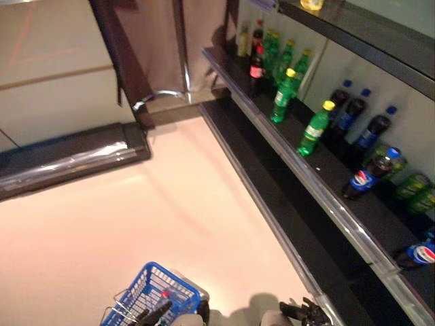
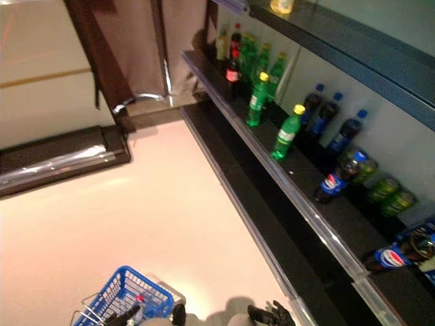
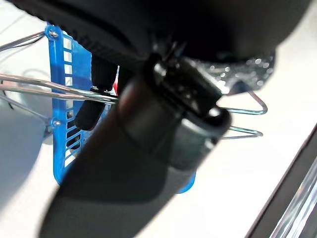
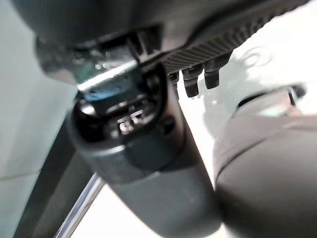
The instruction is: Pick up the drink and place into the basket.
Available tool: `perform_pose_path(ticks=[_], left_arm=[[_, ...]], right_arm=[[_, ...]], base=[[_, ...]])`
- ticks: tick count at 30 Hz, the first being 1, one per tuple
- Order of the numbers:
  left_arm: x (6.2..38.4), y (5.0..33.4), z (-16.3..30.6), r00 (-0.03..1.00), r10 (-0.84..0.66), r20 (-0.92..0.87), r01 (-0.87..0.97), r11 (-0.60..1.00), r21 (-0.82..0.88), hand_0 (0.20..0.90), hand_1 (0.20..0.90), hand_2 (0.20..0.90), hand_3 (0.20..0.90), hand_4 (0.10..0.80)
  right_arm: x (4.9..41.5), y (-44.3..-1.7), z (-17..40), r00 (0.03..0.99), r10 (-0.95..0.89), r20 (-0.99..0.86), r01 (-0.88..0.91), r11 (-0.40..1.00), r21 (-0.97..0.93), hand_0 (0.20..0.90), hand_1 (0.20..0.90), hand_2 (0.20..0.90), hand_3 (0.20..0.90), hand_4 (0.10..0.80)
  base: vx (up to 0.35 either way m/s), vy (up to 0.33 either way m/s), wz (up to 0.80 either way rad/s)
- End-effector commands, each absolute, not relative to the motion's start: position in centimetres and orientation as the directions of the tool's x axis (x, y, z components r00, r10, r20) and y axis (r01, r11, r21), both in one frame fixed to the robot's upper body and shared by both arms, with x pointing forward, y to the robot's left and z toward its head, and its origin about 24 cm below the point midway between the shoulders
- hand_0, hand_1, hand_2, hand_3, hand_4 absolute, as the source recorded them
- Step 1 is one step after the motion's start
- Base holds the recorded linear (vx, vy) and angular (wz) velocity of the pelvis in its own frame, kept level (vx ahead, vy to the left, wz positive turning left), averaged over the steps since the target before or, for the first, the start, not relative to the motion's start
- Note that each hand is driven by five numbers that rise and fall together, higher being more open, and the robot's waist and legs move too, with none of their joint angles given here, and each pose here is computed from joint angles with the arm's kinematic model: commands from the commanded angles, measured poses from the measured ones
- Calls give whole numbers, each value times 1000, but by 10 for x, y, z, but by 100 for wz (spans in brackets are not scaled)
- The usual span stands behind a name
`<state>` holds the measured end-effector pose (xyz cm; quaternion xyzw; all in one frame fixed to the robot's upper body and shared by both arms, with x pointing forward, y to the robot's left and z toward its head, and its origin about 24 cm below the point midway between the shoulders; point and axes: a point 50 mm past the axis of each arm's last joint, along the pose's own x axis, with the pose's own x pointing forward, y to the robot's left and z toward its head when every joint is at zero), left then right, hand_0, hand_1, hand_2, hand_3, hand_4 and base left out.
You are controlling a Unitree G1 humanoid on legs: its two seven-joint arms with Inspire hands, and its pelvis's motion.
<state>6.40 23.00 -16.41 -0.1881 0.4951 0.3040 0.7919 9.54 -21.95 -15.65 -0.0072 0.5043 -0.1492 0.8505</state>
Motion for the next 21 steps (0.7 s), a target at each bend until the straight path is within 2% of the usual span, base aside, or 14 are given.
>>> perform_pose_path(ticks=[1, 4, 9, 14, 17, 21], left_arm=[[114, 226, -147, 577, 227, -784, -539, 827, -157, 300, 300, 300, 200, 100], [117, 224, -147, 581, 217, -784, -530, 832, -163, 300, 300, 300, 200, 100], [106, 220, -152, 568, 195, -800, -521, 837, -166, 300, 300, 300, 200, 100], [101, 213, -156, 538, 188, -822, -519, 842, -147, 300, 300, 300, 200, 100], [107, 211, -154, 565, 211, -798, -546, 820, -170, 300, 300, 300, 200, 100], [117, 211, -149, 578, 266, -772, -575, 804, -153, 300, 300, 300, 200, 100]], right_arm=[[59, -227, -162, 371, -304, -877, 313, 931, -189, 900, 900, 900, 900, 800], [57, -237, -160, 367, -329, -870, 352, 915, -198, 900, 900, 900, 900, 800], [48, -243, -161, 338, -354, -872, 408, 890, -203, 900, 900, 900, 900, 800], [30, -243, -163, 265, -377, -887, 474, 853, -221, 900, 900, 900, 900, 800], [28, -243, -164, 259, -369, -893, 421, 875, -239, 900, 900, 900, 900, 800], [43, -247, -160, 313, -352, -882, 330, 911, -247, 900, 900, 900, 900, 800]], base=[[301, 156, 95], [451, 149, 84], [505, 118, 36], [481, 104, 18], [476, 68, 65], [416, 64, -25]])
